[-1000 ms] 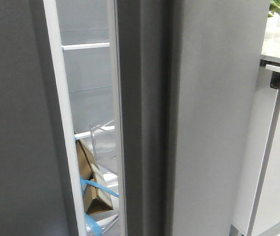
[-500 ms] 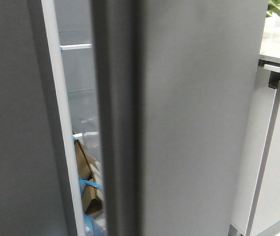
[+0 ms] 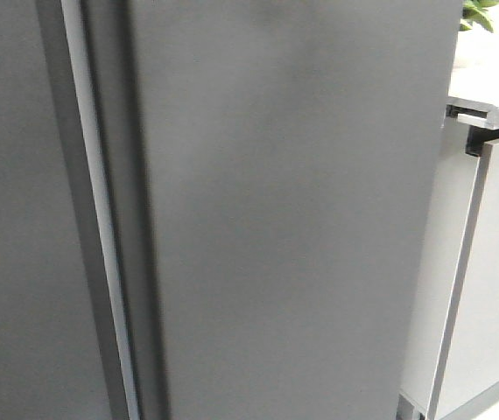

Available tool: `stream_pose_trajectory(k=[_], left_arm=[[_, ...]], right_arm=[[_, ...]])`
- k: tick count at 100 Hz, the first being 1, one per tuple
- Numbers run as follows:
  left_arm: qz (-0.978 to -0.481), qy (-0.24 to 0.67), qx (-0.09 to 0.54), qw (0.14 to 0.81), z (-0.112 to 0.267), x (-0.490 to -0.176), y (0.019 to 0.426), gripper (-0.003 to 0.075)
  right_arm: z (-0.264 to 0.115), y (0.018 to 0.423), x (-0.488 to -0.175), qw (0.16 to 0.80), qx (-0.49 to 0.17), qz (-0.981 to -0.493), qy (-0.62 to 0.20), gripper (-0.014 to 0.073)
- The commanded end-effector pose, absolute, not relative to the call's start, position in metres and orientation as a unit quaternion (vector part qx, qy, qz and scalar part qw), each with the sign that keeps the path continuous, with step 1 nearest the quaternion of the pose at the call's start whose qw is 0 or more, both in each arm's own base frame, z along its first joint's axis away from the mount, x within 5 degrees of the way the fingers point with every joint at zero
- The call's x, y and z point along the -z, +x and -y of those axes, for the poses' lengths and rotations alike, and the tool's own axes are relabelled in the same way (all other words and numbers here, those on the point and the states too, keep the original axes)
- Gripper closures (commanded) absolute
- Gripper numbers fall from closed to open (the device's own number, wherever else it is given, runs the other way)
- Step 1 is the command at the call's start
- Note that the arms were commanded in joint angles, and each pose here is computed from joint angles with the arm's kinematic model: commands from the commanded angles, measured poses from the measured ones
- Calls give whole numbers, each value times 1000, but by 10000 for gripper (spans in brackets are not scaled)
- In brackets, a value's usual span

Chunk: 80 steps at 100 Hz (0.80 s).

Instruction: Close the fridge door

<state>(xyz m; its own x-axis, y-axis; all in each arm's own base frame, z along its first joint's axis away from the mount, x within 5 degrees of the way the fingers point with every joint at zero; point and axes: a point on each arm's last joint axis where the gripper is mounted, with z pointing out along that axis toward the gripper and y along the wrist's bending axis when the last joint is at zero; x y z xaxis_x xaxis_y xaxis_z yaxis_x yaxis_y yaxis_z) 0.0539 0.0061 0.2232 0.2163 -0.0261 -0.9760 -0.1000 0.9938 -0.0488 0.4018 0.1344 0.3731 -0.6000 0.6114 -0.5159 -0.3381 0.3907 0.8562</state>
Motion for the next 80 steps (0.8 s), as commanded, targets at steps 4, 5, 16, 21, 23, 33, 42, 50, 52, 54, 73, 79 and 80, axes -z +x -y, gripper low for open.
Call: stream_pose_trajectory(k=[4,5,16,21,23,33,42,50,52,54,73,79,80], left_arm=[[-602,-50,-22,796,-6,-219,53,740],[-602,-50,-22,796,-6,-219,53,740],[-602,-51,-24,796,-6,-219,52,740],[-602,-51,-23,796,-6,-219,52,740],[-602,-51,-23,796,-6,-219,52,740],[-602,-51,-23,796,-6,-219,52,740],[-602,-51,-23,796,-6,-219,52,740],[-602,-51,-23,796,-6,-219,52,740],[-602,-51,-23,796,-6,-219,52,740],[-602,-51,-23,796,-6,-219,52,740],[-602,-51,-23,796,-6,-219,52,740],[-602,-51,-23,796,-6,-219,52,740],[-602,-51,-23,796,-6,-219,52,740]], right_arm=[[-147,419,-396,456,-577,-670,101,641],[-149,421,-393,454,-577,-672,100,641],[-162,435,-392,448,-594,-664,76,641],[-166,440,-391,447,-599,-661,67,641],[-166,441,-390,447,-599,-661,63,641],[-167,443,-391,453,-591,-665,58,641],[-167,442,-388,454,-579,-676,42,641],[-162,439,-388,448,-560,-697,21,641],[-162,438,-388,445,-553,-705,13,641],[-160,436,-388,442,-546,-712,6,641],[-144,412,-403,441,-433,-783,-63,641],[-137,402,-412,450,-384,-802,-78,641],[-135,399,-415,453,-379,-803,-81,641]])
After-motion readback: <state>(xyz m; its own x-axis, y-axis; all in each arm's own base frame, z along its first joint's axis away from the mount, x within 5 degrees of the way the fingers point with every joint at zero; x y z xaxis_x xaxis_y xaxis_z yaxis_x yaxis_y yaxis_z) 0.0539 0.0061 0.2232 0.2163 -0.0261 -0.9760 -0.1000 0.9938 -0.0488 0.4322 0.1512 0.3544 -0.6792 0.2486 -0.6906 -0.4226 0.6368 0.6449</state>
